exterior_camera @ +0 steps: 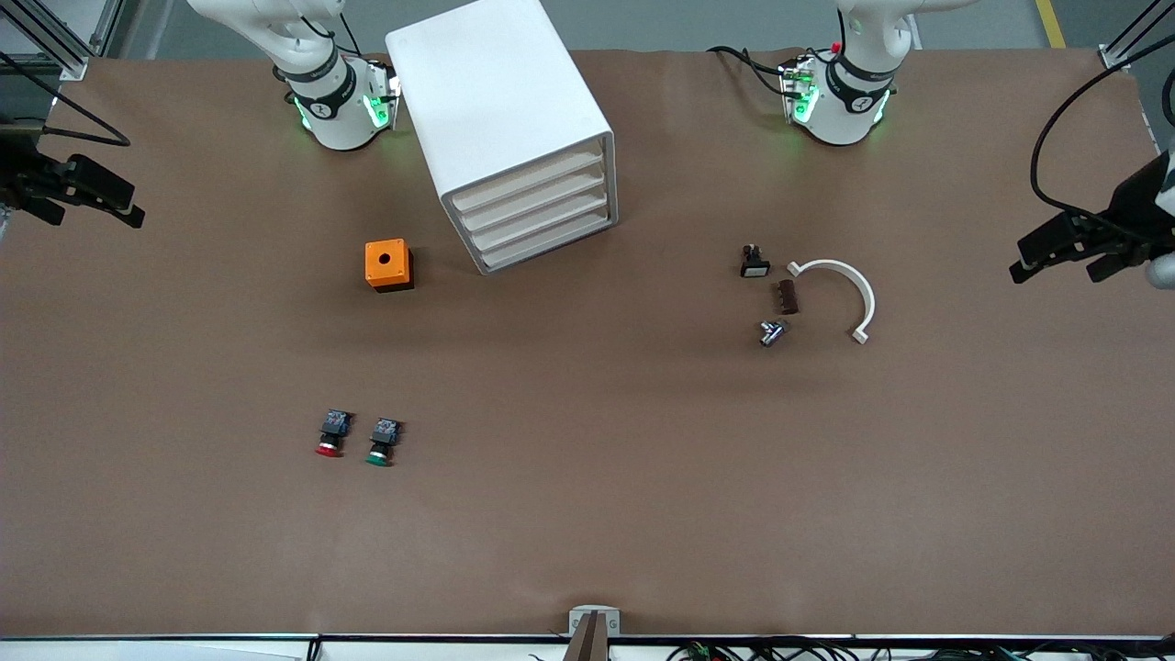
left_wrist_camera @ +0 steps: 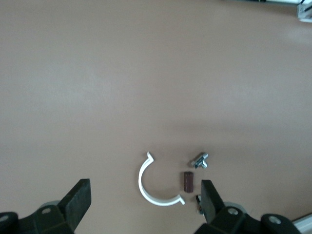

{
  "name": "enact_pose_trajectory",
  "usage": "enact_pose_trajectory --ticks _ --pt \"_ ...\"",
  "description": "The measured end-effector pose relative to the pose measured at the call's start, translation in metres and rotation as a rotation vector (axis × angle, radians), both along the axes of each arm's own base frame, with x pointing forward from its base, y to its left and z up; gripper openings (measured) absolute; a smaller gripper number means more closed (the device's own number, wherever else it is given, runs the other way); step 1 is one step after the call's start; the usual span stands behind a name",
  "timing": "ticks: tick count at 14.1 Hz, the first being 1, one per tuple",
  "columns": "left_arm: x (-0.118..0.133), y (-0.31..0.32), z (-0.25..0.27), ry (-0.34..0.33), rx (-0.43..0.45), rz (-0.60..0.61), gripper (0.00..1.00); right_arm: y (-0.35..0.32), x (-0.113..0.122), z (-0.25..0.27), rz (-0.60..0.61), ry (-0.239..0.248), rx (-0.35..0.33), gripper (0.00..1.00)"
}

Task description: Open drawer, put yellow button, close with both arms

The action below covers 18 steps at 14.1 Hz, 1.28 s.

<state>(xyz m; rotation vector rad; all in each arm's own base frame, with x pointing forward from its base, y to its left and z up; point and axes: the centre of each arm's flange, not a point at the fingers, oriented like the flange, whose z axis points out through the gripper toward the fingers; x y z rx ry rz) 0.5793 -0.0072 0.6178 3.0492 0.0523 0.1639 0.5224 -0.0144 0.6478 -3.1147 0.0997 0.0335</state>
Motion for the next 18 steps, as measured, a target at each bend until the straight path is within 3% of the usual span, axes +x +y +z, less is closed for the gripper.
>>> enact_pose_trajectory --ticks 4,18 --pt "0.013 -0.008 0.001 0.011 -0.006 0.009 1.0 0.0 0.0 0.0 0.0 -0.003 0.0 1.0" --pt "0.01 -0.047 -0.001 0.035 0.069 0.005 1.0 -0.001 0.001 -0.001 0.044 -0.008 0.001 1.0"
